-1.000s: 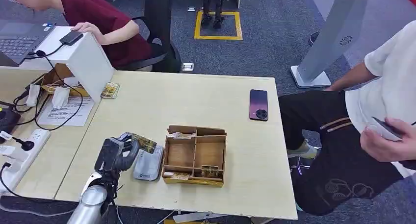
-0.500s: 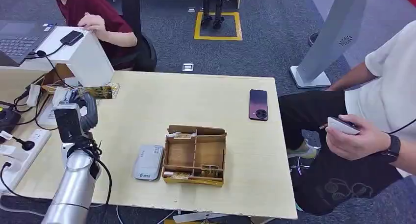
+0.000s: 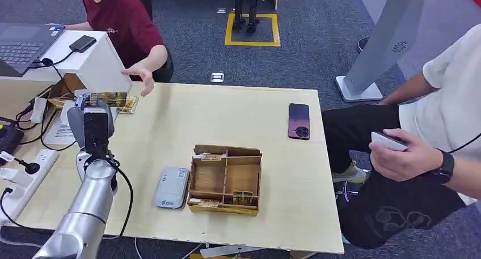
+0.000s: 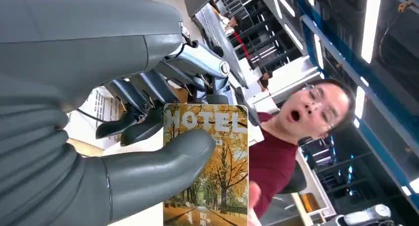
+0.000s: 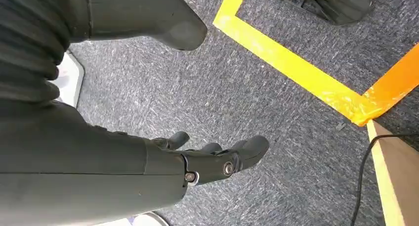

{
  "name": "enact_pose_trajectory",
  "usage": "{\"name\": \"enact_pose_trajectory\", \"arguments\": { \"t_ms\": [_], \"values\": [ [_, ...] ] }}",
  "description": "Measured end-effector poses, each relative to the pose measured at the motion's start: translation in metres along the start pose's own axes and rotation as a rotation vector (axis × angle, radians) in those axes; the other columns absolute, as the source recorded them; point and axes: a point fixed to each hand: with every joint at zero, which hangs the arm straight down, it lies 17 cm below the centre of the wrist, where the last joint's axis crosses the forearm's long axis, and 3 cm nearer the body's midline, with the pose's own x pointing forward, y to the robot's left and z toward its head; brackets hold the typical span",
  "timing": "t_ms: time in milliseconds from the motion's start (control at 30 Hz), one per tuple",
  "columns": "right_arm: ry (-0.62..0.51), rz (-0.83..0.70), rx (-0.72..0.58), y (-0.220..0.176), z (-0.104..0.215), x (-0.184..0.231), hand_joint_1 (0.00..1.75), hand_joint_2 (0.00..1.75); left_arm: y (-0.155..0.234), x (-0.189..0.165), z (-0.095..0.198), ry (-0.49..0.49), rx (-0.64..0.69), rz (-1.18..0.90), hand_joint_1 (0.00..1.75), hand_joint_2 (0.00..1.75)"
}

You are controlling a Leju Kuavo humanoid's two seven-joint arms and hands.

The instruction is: Pass the card to the sensor for recognition and then transmit it.

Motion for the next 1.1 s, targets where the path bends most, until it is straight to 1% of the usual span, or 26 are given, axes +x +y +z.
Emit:
{"name": "enact_pose_trajectory", "arguments": {
  "t_ms": [467, 500, 633, 767, 800, 833, 900, 1000, 1067, 1100],
  "values": [
    [-0.005, 0.009, 0.003, 0.001, 0.000, 0.002, 0.00, 1.75, -0.002, -0.009, -0.003, 0.013, 0.000, -0.031, 1.75, 1.75],
    [-0.005, 0.009, 0.003, 0.001, 0.000, 0.002, 0.00, 1.75, -0.002, -0.010, -0.003, 0.014, -0.001, -0.032, 0.00, 1.75],
    [-0.005, 0.012, 0.004, 0.002, 0.000, 0.002, 0.00, 1.75, -0.004, -0.013, -0.001, 0.025, -0.016, -0.017, 0.00, 1.75],
    [-0.006, 0.015, -0.001, 0.001, 0.000, 0.002, 0.00, 1.75, -0.010, -0.023, -0.001, 0.089, -0.048, 0.059, 0.00, 1.75],
    [-0.006, 0.015, -0.001, 0.001, 0.000, 0.002, 0.00, 1.75, -0.011, -0.024, -0.001, 0.096, -0.054, 0.071, 0.00, 0.00],
    [-0.005, 0.014, -0.002, 0.001, 0.000, 0.002, 0.00, 1.75, -0.012, -0.025, -0.001, 0.110, -0.062, 0.084, 0.00, 1.75],
    [-0.003, 0.007, -0.010, -0.001, 0.000, 0.001, 0.00, 1.75, -0.020, -0.030, 0.001, 0.153, -0.098, 0.133, 0.00, 1.75],
    [-0.006, -0.009, -0.020, -0.002, 0.000, 0.000, 0.00, 1.75, -0.036, -0.019, 0.011, 0.136, -0.204, 0.241, 0.00, 1.75],
    [-0.008, -0.027, -0.019, 0.000, 0.001, -0.002, 0.00, 1.75, -0.045, 0.009, 0.027, 0.041, -0.317, 0.309, 0.00, 1.75],
    [-0.007, -0.035, -0.018, 0.002, 0.002, -0.005, 0.00, 1.75, -0.050, 0.025, 0.042, -0.014, -0.387, 0.332, 0.00, 1.75]
  ]
}}
